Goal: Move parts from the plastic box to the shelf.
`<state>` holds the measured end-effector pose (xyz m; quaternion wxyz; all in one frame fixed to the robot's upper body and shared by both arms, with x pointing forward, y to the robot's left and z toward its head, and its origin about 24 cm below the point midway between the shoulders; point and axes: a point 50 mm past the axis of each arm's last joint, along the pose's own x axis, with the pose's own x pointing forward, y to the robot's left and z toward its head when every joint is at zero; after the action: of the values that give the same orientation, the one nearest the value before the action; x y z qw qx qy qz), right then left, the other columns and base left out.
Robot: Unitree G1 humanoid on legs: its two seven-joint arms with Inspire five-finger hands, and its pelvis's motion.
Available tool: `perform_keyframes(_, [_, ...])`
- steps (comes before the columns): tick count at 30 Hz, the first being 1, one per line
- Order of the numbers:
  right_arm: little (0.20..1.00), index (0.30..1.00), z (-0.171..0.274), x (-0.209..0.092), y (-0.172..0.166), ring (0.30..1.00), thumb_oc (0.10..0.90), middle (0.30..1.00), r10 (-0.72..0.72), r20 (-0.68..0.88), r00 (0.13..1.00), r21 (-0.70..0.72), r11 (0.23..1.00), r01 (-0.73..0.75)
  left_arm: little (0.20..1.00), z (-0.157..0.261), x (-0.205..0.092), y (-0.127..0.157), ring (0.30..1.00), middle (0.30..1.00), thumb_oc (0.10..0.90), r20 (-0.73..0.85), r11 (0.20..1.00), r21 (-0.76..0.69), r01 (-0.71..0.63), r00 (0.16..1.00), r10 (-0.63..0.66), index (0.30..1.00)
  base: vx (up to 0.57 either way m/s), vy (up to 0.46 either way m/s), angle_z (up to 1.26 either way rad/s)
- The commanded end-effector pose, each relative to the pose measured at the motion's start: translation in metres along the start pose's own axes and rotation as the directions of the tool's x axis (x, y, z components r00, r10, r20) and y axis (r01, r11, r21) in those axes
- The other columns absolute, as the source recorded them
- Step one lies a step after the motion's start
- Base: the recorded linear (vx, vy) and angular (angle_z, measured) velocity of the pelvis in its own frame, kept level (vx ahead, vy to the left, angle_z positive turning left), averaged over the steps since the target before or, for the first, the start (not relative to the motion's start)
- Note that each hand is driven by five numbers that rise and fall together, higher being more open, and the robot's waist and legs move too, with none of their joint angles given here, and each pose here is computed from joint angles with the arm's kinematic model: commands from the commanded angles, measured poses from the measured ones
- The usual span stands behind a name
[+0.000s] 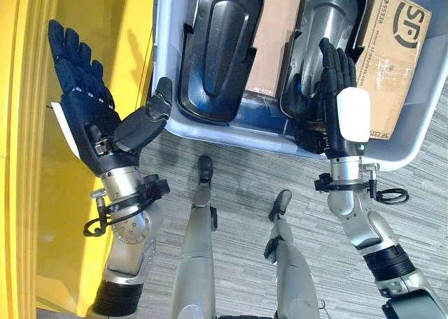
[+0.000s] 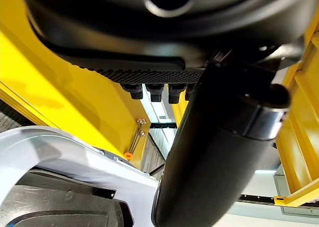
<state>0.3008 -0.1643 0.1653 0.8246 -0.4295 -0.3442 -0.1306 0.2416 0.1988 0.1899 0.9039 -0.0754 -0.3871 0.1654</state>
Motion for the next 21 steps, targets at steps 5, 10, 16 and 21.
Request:
perform_keyframes(5, [1.000,1.000,0.021,0.014,-0.015,1.000,0.900,1.000,-0.054,0.115,0.992,0.150,0.988,0.036,1.000,0.048,0.010,0.002,1.000,1.000,0.900,0.262,0.997,-0.061,0.054,0.964,-0.037,1.000,0.01,-0.008,0.00])
perform_keyframes(10, [1.000,1.000,0.020,0.016,-0.020,1.000,0.900,1.000,-0.038,0.096,0.995,0.241,0.970,0.013,1.000,0.046,0.011,0.004,1.000,1.000,0.900,0.248,0.997,-0.062,0.054,0.968,-0.037,1.000,0.02,-0.016,0.01])
perform_keyframes(16, [1.000,1.000,0.016,0.018,-0.029,1.000,0.900,1.000,-0.040,0.097,0.995,0.237,0.971,0.016,1.000,0.047,0.010,0.008,1.000,1.000,0.900,0.242,0.997,-0.063,0.052,0.970,-0.035,1.000,0.00,0.000,0.00])
perform_keyframes(21, [1.000,1.000,0.015,0.018,-0.034,1.000,0.900,1.000,-0.045,0.102,0.994,0.215,0.976,0.022,1.000,0.047,0.010,0.009,1.000,1.000,0.900,0.243,0.997,-0.054,0.048,0.969,-0.033,1.000,0.00,-0.004,0.00])
